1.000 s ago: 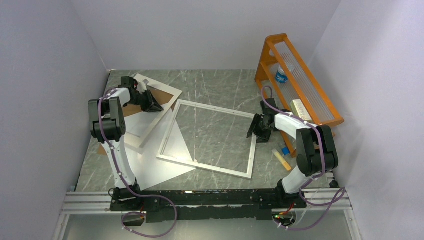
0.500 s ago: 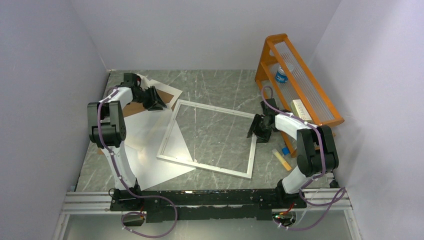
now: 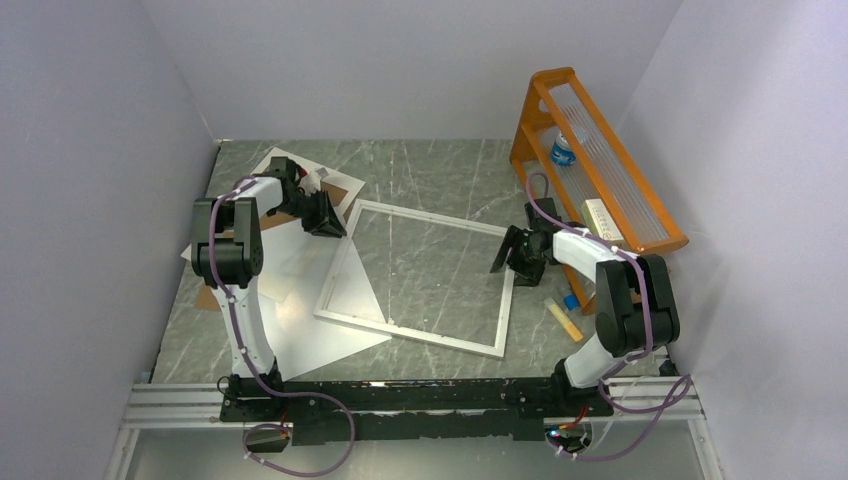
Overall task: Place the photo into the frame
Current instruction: Adjust the photo frame item on the photo frame.
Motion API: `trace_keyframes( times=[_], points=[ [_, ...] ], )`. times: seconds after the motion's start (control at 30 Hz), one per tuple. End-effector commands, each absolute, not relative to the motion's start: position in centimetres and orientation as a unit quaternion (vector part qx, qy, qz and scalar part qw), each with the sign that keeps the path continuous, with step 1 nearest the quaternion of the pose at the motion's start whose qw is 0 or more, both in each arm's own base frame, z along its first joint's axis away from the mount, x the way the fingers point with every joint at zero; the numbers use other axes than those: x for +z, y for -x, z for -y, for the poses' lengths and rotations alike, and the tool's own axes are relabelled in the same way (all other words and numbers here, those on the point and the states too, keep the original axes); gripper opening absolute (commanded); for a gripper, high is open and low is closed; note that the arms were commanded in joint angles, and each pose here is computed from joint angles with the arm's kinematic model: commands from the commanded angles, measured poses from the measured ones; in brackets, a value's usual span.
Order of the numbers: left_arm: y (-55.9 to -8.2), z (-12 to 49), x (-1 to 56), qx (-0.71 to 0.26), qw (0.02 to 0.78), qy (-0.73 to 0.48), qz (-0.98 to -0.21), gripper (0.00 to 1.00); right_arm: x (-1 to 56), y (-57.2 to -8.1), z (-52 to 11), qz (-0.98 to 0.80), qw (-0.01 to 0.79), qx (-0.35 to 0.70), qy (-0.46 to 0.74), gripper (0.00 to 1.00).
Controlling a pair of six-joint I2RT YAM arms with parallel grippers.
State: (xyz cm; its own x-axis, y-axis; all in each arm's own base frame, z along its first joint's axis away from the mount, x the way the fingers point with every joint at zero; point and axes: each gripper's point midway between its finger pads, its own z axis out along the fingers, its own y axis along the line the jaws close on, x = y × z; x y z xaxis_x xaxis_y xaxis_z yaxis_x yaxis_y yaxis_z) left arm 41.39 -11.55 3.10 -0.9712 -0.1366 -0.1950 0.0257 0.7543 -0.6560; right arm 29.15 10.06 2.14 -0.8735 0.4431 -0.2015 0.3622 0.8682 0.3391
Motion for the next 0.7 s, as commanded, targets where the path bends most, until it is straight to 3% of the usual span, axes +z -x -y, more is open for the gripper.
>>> trace_keyframes(
  times=[0.0, 0.17, 0.47, 0.67],
  points=[
    [-41.3, 11.5, 3.2, -0.35, 0.112, 0.011, -0.93, 0.24, 1.6, -28.9, -10.0, -0.956, 0.141, 0.15, -0.211, 0.69],
    [-40.2, 12.6, 1.6, -0.336, 0.082, -0.002, -0.938, 0.32, 2.0, -29.3, -10.8, -0.954, 0.145, 0.178, -0.192, 0.73],
    [-39.2, 12.7, -0.5, -0.301, 0.045, -0.004, -0.953, 0.32, 2.7, -29.8, -12.3, -0.949, 0.147, 0.223, -0.164, 0.78],
    [-39.8, 12.9, 0.7, -0.305, 0.055, -0.003, -0.951, 0.49, 2.8, -29.9, -12.0, -0.949, 0.152, 0.216, -0.171, 0.78]
  ],
)
